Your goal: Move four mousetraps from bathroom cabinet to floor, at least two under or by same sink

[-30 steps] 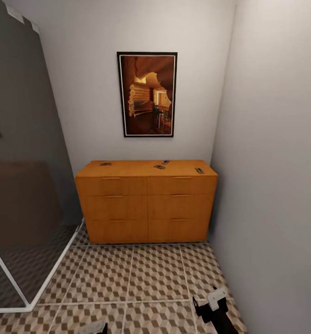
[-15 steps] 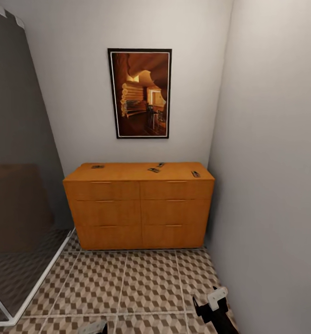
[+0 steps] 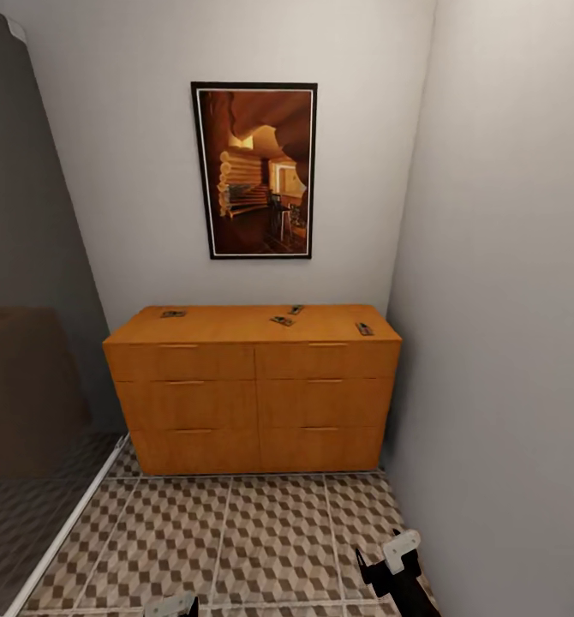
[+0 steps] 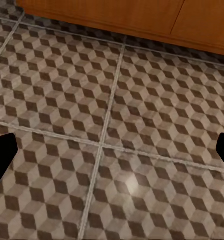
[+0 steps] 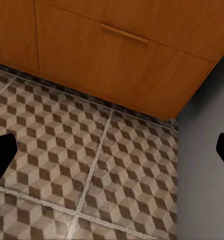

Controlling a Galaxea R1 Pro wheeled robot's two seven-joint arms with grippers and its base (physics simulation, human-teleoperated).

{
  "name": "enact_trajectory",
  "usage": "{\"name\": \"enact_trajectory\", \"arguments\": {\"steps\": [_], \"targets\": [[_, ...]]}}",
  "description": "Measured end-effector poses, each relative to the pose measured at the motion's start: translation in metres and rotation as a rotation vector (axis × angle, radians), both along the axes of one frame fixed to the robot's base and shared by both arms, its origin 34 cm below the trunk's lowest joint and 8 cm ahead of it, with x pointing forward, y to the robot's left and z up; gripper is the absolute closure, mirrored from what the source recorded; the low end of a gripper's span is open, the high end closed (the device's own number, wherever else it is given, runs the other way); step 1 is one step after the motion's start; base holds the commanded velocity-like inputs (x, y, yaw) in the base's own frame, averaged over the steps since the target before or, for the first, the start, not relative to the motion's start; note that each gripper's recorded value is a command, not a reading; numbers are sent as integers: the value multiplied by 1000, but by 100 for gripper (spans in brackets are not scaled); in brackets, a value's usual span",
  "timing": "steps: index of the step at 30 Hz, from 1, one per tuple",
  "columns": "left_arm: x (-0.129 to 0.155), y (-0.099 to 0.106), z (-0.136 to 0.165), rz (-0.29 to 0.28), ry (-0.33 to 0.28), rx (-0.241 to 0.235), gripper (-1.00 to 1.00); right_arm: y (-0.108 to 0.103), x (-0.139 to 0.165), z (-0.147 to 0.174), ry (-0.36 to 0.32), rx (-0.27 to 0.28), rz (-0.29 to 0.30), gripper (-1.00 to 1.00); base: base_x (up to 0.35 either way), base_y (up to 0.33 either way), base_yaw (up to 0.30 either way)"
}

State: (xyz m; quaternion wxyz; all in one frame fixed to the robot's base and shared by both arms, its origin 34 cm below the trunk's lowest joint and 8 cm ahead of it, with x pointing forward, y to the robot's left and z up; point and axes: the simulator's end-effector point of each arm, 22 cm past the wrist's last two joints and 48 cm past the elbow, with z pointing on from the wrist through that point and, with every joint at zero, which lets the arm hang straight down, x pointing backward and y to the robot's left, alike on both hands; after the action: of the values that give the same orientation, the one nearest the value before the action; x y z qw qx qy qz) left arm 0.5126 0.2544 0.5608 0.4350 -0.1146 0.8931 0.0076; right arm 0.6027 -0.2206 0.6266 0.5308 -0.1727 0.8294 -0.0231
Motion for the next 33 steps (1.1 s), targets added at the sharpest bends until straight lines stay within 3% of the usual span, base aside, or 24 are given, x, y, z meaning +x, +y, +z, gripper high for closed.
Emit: {"name": "enact_trajectory", "arguments": {"steps": [14, 33], "targets": [[0, 0, 0, 0, 0, 0, -100, 0, 0, 0, 0, 0, 0, -100, 186, 0, 0], [0, -5, 0, -1, 0, -6, -100, 0, -2, -2, 7, -1, 1, -100, 11, 0, 0]]}}
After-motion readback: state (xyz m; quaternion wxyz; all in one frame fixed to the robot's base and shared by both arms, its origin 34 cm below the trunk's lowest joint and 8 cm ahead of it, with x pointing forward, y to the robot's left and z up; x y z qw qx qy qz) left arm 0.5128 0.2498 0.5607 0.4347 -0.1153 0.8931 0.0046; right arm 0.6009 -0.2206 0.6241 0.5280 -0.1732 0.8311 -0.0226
